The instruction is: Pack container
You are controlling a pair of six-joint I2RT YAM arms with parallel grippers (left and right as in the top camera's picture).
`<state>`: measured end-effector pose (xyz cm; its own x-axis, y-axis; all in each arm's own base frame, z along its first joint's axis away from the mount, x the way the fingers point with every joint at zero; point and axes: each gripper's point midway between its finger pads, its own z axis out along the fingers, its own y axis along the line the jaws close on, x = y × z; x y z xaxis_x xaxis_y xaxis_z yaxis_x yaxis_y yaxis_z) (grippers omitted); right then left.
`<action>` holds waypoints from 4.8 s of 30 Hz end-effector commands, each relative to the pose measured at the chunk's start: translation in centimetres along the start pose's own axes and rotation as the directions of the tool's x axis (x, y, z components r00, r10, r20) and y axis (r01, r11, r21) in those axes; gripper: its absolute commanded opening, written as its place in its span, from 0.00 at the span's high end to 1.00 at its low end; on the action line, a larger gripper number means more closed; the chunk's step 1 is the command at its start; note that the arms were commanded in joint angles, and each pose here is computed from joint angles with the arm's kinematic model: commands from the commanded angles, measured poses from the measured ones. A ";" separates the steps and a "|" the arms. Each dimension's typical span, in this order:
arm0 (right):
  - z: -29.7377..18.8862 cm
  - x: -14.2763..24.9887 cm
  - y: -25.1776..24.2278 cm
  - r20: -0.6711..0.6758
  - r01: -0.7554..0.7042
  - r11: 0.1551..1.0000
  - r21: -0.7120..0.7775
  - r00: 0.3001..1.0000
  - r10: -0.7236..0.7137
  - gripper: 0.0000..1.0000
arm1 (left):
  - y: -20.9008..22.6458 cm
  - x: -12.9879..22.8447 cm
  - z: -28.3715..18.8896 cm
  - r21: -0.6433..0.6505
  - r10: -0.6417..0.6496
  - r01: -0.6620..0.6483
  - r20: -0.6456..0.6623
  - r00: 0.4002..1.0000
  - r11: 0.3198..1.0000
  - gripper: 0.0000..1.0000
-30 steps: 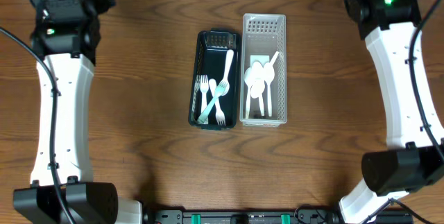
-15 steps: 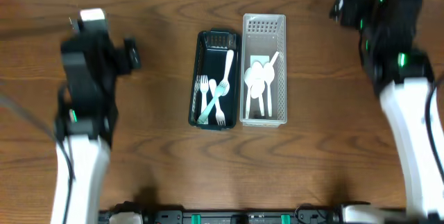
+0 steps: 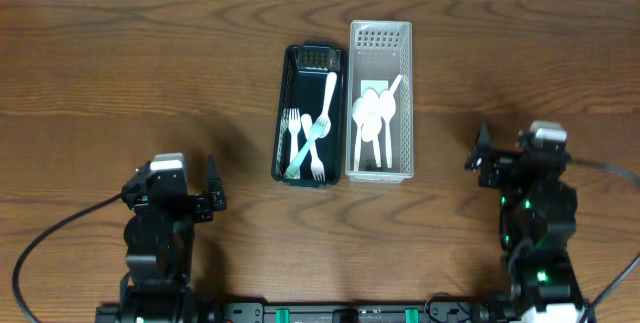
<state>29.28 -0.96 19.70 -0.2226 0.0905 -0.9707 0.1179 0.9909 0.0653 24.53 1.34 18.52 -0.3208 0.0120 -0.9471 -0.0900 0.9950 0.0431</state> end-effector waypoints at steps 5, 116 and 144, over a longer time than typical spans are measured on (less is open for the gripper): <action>-0.8 1.6 -0.3 -0.023 0.082 0.997 0.004 0.996 -0.082 0.01 | 0.2 -1.1 -0.7 -0.009 0.007 -0.007 0.052 0.999 1.000 0.02; -4.0 5.1 2.1 0.188 0.254 0.959 -0.127 0.955 -0.228 0.01 | -3.6 -2.6 -1.6 0.188 -0.044 -0.041 0.427 0.903 0.981 0.02; -4.0 5.1 2.1 0.188 0.254 0.959 -0.127 0.955 -0.228 0.01 | -5.3 4.4 0.6 0.263 0.028 -0.079 0.192 0.981 0.962 0.02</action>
<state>24.55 2.11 15.91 -0.0582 -0.1737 -0.9831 -0.0717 0.9829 -0.1694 24.32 -3.13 15.35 -0.0941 0.0439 -0.9946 0.1437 0.9892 0.0301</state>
